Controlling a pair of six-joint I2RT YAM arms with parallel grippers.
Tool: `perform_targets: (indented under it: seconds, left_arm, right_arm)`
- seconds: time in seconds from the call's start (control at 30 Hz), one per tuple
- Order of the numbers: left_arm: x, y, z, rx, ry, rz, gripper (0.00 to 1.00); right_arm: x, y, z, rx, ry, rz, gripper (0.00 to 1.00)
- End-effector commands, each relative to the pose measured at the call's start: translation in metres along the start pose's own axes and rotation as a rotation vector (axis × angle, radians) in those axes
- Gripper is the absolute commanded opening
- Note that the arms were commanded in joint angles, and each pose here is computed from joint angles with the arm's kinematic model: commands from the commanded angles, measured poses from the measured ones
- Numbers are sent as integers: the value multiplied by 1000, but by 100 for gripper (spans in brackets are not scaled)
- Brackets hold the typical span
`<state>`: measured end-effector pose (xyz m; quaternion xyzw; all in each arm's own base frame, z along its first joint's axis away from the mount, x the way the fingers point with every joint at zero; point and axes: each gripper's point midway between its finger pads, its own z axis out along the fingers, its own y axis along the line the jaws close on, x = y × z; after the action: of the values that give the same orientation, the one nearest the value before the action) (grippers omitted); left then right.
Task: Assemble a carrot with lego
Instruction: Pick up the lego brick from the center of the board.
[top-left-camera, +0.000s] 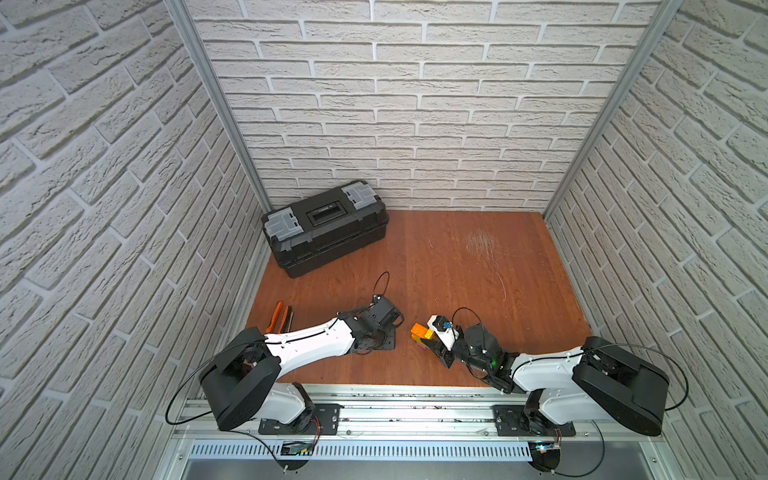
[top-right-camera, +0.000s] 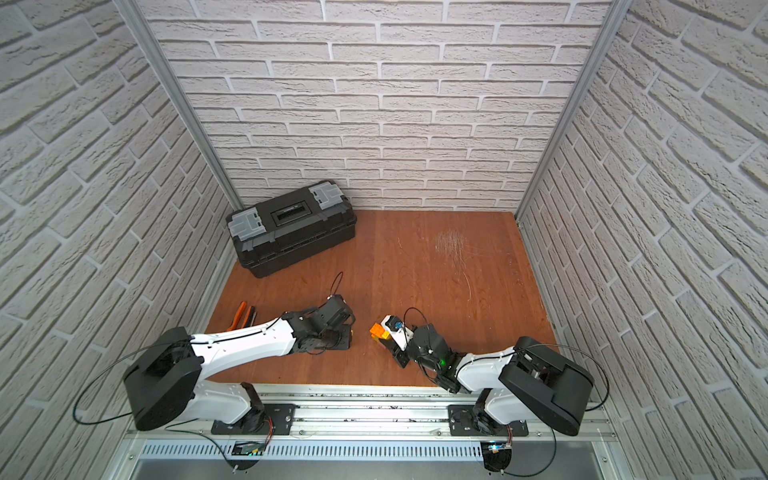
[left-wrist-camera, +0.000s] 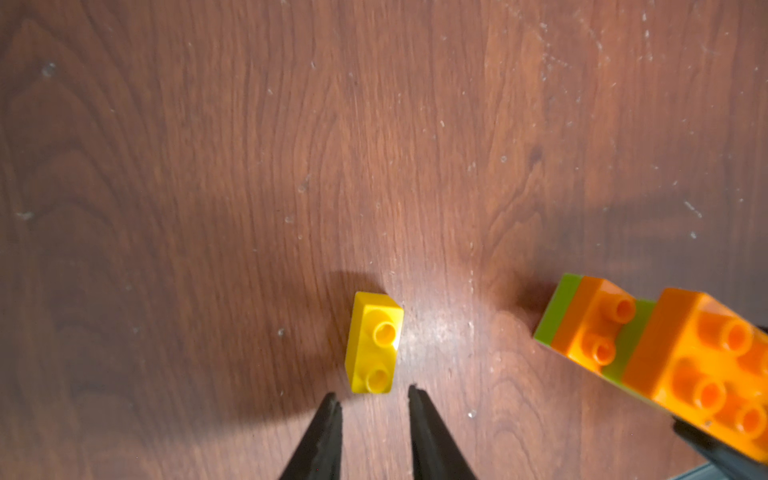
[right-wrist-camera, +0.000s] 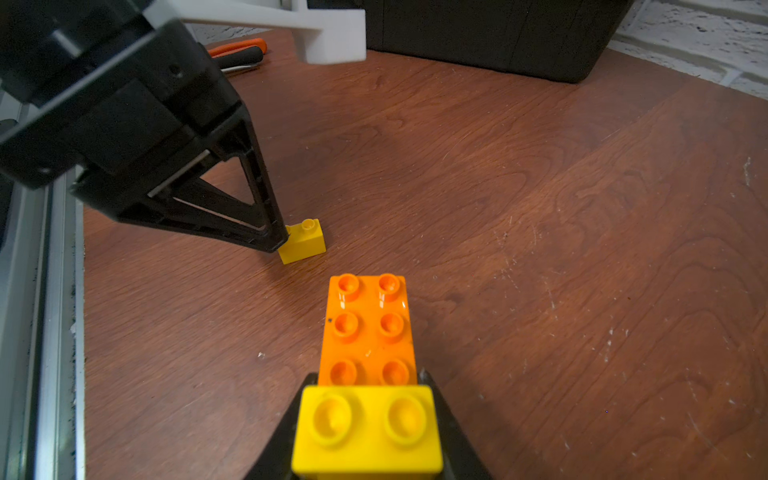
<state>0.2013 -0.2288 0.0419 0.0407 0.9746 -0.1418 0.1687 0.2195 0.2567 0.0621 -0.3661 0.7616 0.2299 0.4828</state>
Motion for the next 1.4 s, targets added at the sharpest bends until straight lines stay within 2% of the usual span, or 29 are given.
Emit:
perform_targets:
  seconds: [0.0, 0.43, 0.97, 1.37]
  left_arm:
    - [-8, -4, -1, 11, -25, 4, 30]
    - [-18, 1, -3, -9, -38, 11, 34]
    - [-20, -4, 10, 8, -13, 22, 24]
    - [-15, -2, 20, -14, 22, 28, 26]
  right_arm:
    - [0, 5, 1, -12, -10, 9, 3]
    - [4, 7, 2, -13, 2, 0, 3]
    - [6, 8, 3, -16, 10, -5, 3]
    - [6, 9, 3, -18, 15, -6, 3]
